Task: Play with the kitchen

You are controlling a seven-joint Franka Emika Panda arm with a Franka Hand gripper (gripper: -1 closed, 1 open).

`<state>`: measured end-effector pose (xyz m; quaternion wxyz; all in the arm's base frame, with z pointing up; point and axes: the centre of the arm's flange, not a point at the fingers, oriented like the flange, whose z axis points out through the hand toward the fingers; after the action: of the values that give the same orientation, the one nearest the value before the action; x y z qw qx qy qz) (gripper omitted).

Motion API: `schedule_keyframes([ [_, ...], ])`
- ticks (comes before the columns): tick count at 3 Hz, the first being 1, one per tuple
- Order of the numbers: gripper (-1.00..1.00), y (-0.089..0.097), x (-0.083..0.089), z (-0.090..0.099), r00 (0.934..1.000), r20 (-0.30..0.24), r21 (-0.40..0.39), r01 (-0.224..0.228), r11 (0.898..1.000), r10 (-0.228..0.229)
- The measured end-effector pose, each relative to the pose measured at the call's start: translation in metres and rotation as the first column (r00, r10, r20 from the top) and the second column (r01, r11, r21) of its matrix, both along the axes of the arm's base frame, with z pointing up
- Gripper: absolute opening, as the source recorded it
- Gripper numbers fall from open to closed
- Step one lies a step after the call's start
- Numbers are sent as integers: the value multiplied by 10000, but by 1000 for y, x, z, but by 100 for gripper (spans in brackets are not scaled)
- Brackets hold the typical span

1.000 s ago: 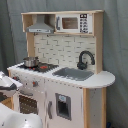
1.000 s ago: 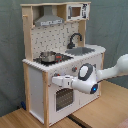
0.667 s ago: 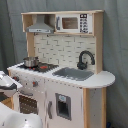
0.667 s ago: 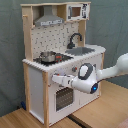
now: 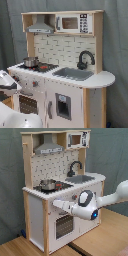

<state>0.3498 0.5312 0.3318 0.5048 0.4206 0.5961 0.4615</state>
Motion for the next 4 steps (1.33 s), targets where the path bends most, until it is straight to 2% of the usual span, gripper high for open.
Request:
schedule_keyframes([
  [1,-100,0,0,1,9997,-239,1132,47,9936,-20],
  [2,-100,0,0,3,9988,-498,2225,123,9749,-13],
  [3,-100,0,0,5,9973,-731,3178,206,9479,28],
  [4,-100,0,0,5,9961,-880,4107,337,9112,29],
])
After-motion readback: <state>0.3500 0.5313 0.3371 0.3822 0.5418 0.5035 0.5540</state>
